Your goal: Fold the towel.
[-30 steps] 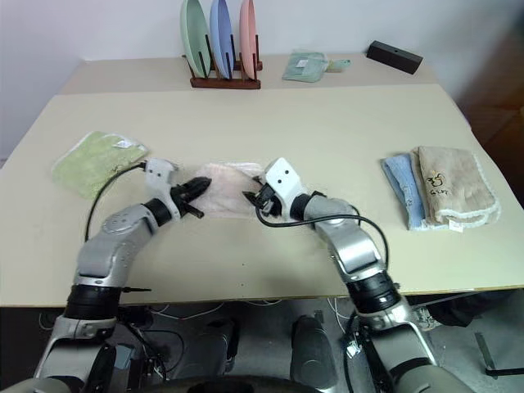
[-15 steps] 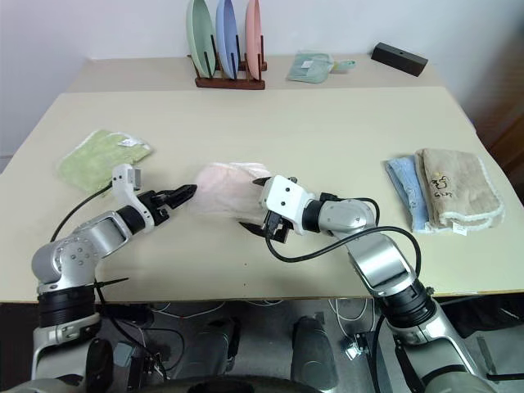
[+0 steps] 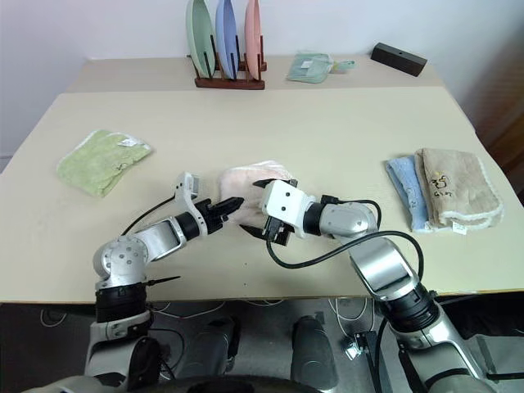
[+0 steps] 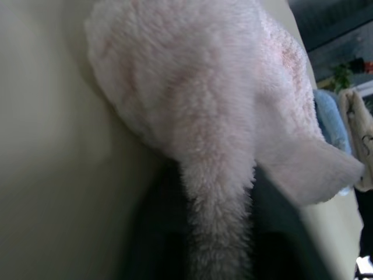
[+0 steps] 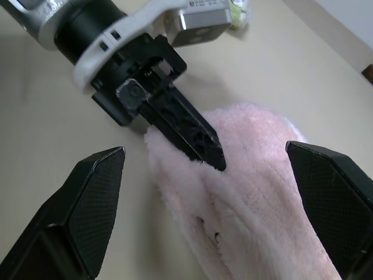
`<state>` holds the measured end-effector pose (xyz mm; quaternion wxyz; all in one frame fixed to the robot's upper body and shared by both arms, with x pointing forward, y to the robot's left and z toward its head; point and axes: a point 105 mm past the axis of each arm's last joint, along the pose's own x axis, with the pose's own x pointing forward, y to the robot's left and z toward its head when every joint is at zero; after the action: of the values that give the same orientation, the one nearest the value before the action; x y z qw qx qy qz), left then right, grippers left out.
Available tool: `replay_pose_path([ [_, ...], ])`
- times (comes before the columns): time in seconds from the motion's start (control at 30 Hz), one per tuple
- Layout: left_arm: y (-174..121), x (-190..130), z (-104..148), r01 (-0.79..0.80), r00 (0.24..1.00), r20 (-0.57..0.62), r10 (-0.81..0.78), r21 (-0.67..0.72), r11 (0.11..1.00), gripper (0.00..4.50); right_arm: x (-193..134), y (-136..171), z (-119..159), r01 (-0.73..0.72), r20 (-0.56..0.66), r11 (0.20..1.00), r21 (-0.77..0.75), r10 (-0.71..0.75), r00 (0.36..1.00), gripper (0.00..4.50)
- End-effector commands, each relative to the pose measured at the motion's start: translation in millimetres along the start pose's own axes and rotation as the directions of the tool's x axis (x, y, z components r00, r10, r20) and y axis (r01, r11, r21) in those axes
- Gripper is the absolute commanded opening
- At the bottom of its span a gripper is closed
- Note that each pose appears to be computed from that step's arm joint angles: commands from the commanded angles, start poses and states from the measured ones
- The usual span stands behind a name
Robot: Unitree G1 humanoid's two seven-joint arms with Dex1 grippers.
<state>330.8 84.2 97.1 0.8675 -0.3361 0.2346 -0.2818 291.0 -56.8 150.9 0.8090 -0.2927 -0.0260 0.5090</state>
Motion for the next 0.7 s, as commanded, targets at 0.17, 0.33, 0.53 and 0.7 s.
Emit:
replay_pose_path([
  [0.17, -10.5, -7.1, 37.8, 0.052, 0.978, 0.203, -0.037, -0.071, 0.996, 0.06, -8.7, -6.9, 11.1, 0.049, 0.021, 0.997, -0.055, -0.048, 0.999, 4.50],
  [0.33, -4.2, -29.2, 118.6, -0.047, 0.872, 0.485, 0.064, -0.046, 0.998, 0.06, -7.5, -9.7, 13.3, 0.051, 0.030, 0.997, -0.063, -0.049, 0.998, 4.50],
  [0.53, 21.8, -99.4, 208.9, -0.251, 0.614, 0.756, 0.226, -0.085, 0.964, 0.06, -4.7, -6.0, 14.4, 0.040, 0.042, 0.998, -0.057, -0.038, 0.998, 4.50],
  [0.7, 66.8, -134.5, 209.2, -0.392, 0.574, 0.743, 0.344, -0.120, 0.912, 0.06, -3.4, -0.9, 12.4, 0.032, 0.043, 0.998, -0.047, -0.030, 0.999, 4.50],
])
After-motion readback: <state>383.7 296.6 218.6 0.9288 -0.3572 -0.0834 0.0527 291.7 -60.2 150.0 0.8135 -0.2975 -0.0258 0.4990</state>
